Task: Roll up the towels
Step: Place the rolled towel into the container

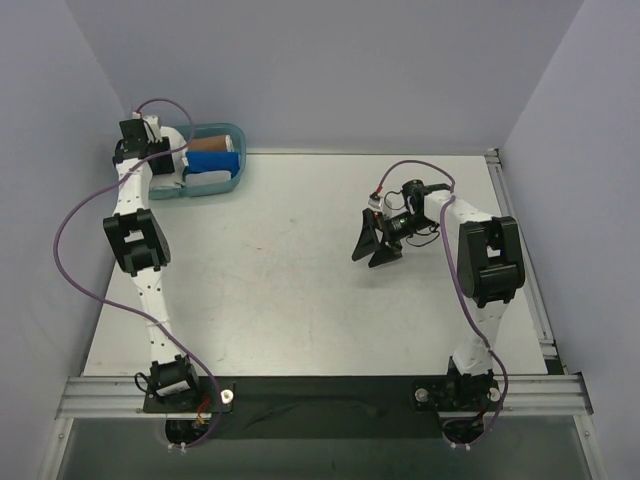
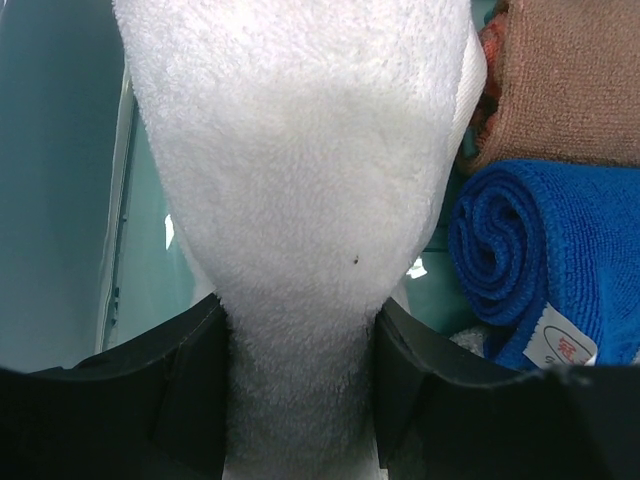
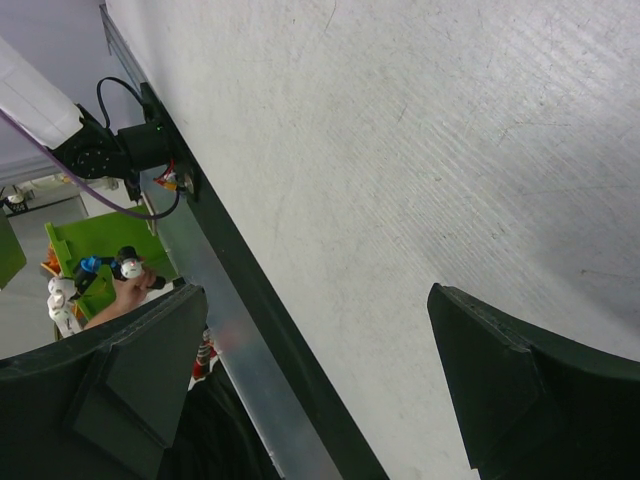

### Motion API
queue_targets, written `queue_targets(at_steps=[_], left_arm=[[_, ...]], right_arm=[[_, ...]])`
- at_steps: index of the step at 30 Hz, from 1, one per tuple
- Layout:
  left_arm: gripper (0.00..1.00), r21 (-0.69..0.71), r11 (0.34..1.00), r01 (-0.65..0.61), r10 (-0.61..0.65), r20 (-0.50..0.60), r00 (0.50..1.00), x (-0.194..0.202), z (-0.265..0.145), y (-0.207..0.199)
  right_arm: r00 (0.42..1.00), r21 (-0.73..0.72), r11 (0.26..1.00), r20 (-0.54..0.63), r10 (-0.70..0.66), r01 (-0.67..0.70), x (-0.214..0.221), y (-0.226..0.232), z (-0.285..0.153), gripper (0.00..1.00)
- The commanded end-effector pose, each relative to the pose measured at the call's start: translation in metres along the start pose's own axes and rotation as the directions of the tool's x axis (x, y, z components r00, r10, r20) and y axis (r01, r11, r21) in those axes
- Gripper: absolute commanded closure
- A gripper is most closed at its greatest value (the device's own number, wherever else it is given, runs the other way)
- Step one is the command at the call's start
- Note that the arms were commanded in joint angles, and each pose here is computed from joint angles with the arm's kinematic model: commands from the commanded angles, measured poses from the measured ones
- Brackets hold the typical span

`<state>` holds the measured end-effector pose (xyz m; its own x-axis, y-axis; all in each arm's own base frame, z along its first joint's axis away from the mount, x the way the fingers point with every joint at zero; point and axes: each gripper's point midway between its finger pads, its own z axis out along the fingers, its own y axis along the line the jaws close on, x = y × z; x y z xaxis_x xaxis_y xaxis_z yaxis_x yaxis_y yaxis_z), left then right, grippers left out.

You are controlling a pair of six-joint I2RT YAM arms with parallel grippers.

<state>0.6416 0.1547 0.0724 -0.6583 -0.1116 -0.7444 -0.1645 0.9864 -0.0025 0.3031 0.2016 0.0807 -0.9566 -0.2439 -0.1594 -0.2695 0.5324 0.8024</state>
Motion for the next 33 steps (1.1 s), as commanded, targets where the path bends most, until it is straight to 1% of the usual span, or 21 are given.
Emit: queue_targets(at_steps=[1,4,6,11,14,22,25,26,27,28,29,31,32,33], left_arm=[[0.49,0.052,0.998,0.039,-0.033,-0.116,0.993,0.032,0.0,-0.008],[0.38,0.055,0.998,0.021,-0.018,-0.064,0.998,0.009,-0.012,-0.008],[0.36,0.055,0.998,0.009,-0.008,-0.029,1.0,-0.006,-0.023,-0.008],[0.22,0.052,0.998,-0.025,0.023,0.038,0.999,-0.036,-0.047,-0.007],[0.18,0.045,0.999,-0.026,0.022,0.085,0.996,-0.052,-0.055,-0.002],[0.17,0.035,0.998,-0.047,0.038,0.229,0.973,-0.095,-0.069,0.002],[0.17,0.075,0.995,-0.061,0.036,0.288,0.957,-0.11,-0.073,-0.005],[0.17,0.08,0.995,-0.067,0.037,0.326,0.945,-0.119,-0.074,-0.004],[0.17,0.093,0.993,-0.068,0.034,0.327,0.944,-0.115,-0.069,-0.006],[0.17,0.108,0.992,-0.067,0.026,0.347,0.937,-0.12,-0.071,-0.008],[0.17,0.115,0.991,-0.066,0.016,0.396,0.918,-0.131,-0.073,-0.003],[0.18,0.153,0.987,-0.04,-0.029,0.422,0.906,-0.136,-0.07,-0.004],[0.19,0.156,0.987,-0.047,-0.029,0.456,0.89,-0.143,-0.07,0.0],[0.21,0.184,0.983,-0.02,-0.068,0.462,0.884,-0.147,-0.071,-0.001]], right_arm=[[0.999,-0.03,0.999,-0.023,0.03,-0.031,0.009,0.005,0.0,0.0],[0.999,-0.027,0.999,-0.021,0.028,-0.028,0.009,0.006,-0.001,0.0],[1.0,-0.027,0.999,-0.018,0.025,-0.026,0.008,0.007,-0.001,0.0],[1.0,-0.036,0.999,-0.013,0.021,-0.021,0.006,0.009,-0.002,0.0],[1.0,-0.036,0.999,-0.007,0.015,-0.016,0.006,0.011,-0.004,0.0],[1.0,-0.041,0.999,-0.009,0.014,-0.014,0.008,0.012,-0.004,0.0],[1.0,-0.04,0.999,-0.012,0.013,-0.014,0.009,0.011,-0.003,0.0],[1.0,-0.04,0.999,-0.013,0.014,-0.015,0.009,0.011,-0.003,0.0],[1.0,-0.04,0.999,-0.015,0.015,-0.016,0.009,0.01,-0.002,0.0],[1.0,-0.041,0.999,-0.017,0.019,-0.02,0.009,0.009,-0.002,0.0],[1.0,-0.042,0.999,-0.017,0.019,-0.02,0.009,0.009,-0.001,0.0],[0.999,-0.042,0.999,-0.021,0.024,-0.025,0.009,0.007,0.0,0.0],[0.999,-0.043,0.999,-0.023,0.024,-0.025,0.009,0.007,0.001,0.0],[0.999,-0.043,0.999,-0.025,0.027,-0.028,0.009,0.006,0.002,0.0]])
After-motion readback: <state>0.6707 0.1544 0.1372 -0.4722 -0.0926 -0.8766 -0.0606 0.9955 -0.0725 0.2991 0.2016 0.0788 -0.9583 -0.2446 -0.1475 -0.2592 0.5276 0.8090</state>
